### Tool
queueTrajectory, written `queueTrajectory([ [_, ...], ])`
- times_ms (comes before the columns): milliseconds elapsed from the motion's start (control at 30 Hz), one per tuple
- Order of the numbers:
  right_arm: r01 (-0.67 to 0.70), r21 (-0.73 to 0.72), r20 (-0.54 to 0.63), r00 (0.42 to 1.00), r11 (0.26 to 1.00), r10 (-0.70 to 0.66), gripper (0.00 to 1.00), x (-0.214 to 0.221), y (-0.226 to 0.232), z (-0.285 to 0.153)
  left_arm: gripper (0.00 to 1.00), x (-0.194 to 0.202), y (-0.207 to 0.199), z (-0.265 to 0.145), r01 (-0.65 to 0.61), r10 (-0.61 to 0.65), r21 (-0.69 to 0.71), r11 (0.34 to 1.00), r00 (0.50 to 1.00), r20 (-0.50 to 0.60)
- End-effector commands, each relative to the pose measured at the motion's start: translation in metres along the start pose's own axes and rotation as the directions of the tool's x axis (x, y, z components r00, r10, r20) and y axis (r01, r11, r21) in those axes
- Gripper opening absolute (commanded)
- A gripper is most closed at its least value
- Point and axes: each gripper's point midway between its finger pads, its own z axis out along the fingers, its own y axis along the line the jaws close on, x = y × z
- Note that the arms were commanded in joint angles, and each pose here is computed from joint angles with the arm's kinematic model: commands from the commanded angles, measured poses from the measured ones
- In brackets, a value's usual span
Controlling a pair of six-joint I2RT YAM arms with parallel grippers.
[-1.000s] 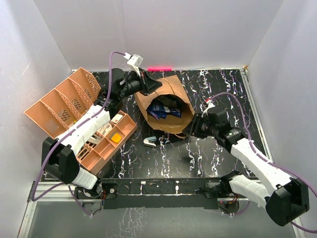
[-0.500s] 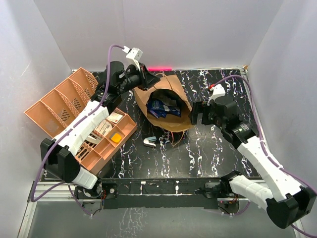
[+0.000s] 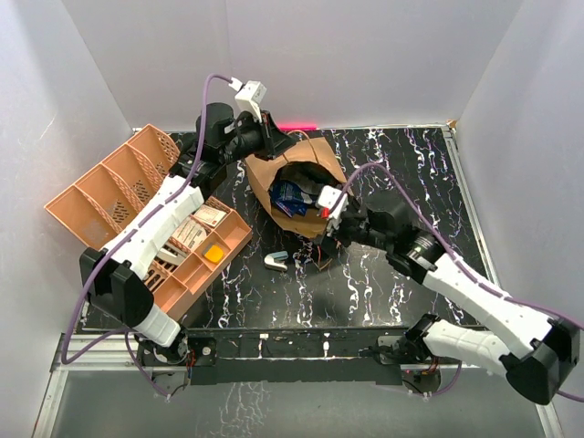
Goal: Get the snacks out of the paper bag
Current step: Pick up the snack from the paper bag.
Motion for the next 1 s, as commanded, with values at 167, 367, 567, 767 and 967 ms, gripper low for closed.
queueTrajectory([
  [167, 0.406, 0.110, -0.075, 0.913, 0.907, -0.400, 0.66, 0.016, -0.050, 0.050, 0.00, -0.015, -0.006, -0.003, 0.012, -0.012, -0.001, 1.000, 1.000, 0.021],
  [367, 0.501, 0.191, -0.123, 0.865, 0.844, -0.486, 0.62, 0.037, -0.071, 0.077, 0.00, -0.020, -0.007, -0.005, 0.014, -0.014, -0.014, 1.000, 1.000, 0.025],
  [567, 0.550, 0.252, -0.185, 0.835, 0.796, -0.518, 0.59, 0.056, -0.091, 0.109, 0.00, -0.022, -0.008, -0.005, 0.026, -0.026, -0.014, 1.000, 0.999, 0.020],
  [767, 0.571, 0.297, -0.192, 0.821, 0.765, -0.538, 0.57, 0.062, -0.108, 0.128, 0.00, -0.024, -0.008, -0.005, 0.032, -0.032, -0.020, 0.999, 0.999, 0.013],
  [967, 0.567, 0.322, -0.178, 0.823, 0.758, -0.540, 0.55, 0.067, -0.124, 0.142, 0.00, -0.023, -0.006, -0.004, 0.038, -0.038, -0.029, 0.999, 0.999, 0.006],
])
